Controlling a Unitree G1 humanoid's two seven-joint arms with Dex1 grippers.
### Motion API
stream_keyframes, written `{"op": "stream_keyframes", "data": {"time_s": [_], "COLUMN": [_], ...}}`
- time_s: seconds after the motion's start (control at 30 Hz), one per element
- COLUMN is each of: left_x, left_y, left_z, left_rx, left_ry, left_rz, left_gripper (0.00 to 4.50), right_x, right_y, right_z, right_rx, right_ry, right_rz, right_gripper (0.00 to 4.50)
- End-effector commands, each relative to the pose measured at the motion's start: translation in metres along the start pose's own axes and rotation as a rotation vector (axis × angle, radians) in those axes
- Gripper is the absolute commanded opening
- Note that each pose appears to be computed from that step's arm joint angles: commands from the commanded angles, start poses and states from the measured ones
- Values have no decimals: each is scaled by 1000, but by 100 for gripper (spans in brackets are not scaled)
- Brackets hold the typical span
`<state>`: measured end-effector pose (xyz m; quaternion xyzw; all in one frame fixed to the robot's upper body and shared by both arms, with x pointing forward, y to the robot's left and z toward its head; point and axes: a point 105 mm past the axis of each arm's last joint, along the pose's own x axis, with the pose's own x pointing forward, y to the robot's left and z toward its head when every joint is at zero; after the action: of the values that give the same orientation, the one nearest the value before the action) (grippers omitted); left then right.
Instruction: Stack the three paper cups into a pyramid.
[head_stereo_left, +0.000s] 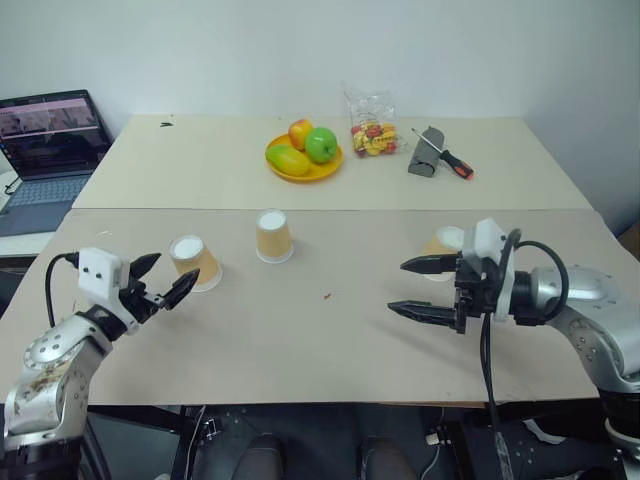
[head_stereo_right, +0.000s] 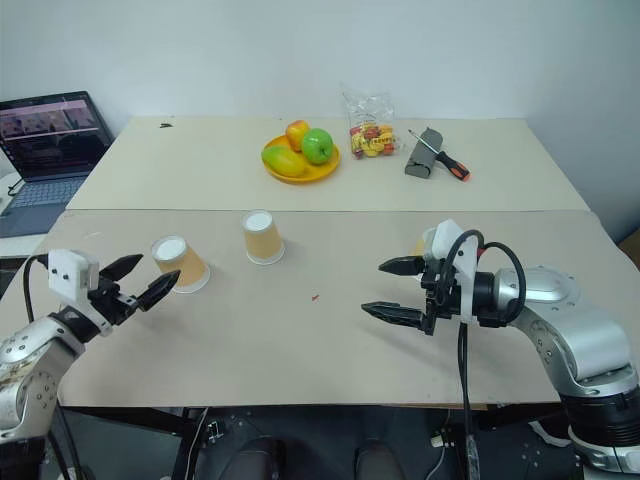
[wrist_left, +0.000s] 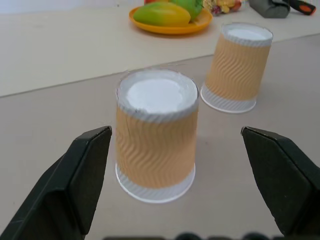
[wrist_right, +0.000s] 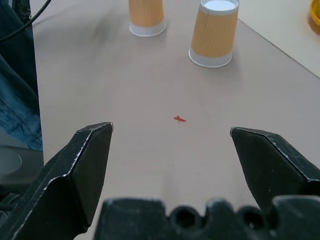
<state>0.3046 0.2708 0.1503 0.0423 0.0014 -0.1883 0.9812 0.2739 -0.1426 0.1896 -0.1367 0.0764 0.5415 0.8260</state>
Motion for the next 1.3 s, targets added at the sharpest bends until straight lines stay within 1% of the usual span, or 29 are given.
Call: {"op": "stream_keyframes", "data": {"time_s": [0.03, 0.37, 0.6, 0.8, 0.97, 1.03, 1.07, 1.17, 1.23, 1.3], "left_x": [7, 34, 46, 51, 52, 51, 51, 52, 52, 52], "left_y": [1, 3, 3, 0, -1, -1, -2, -3, -3, -2], "left_z": [2, -11, 0, 5, 3, 3, 3, 5, 4, 3], "left_rx": [19, 20, 39, 49, 40, 41, 41, 42, 42, 45], "left_ry": [-10, 6, -29, -45, -42, -42, -45, -51, -46, -38], "left_rz": [-20, -44, -68, -94, -98, -98, -98, -96, -99, -96], "left_gripper": [442, 442, 442, 442, 442, 391, 377, 263, 245, 245], "right_x": [-7, -10, -10, -10, -11, -11, -11, -12, -11, -10], "right_y": [1, 3, 2, 3, 2, 2, 2, 0, -1, -2], "right_z": [17, 17, 10, 7, 7, 7, 7, 7, 9, 11], "right_rx": [-47, -37, -18, -15, -18, -20, -20, -21, -24, -22], "right_ry": [-45, -39, -24, -23, -24, -25, -25, -25, -33, -45], "right_rz": [-22, -52, -68, -74, -86, -91, -92, -98, -105, -105], "right_gripper": [446, 446, 446, 446, 446, 450, 450, 450, 450, 450]}}
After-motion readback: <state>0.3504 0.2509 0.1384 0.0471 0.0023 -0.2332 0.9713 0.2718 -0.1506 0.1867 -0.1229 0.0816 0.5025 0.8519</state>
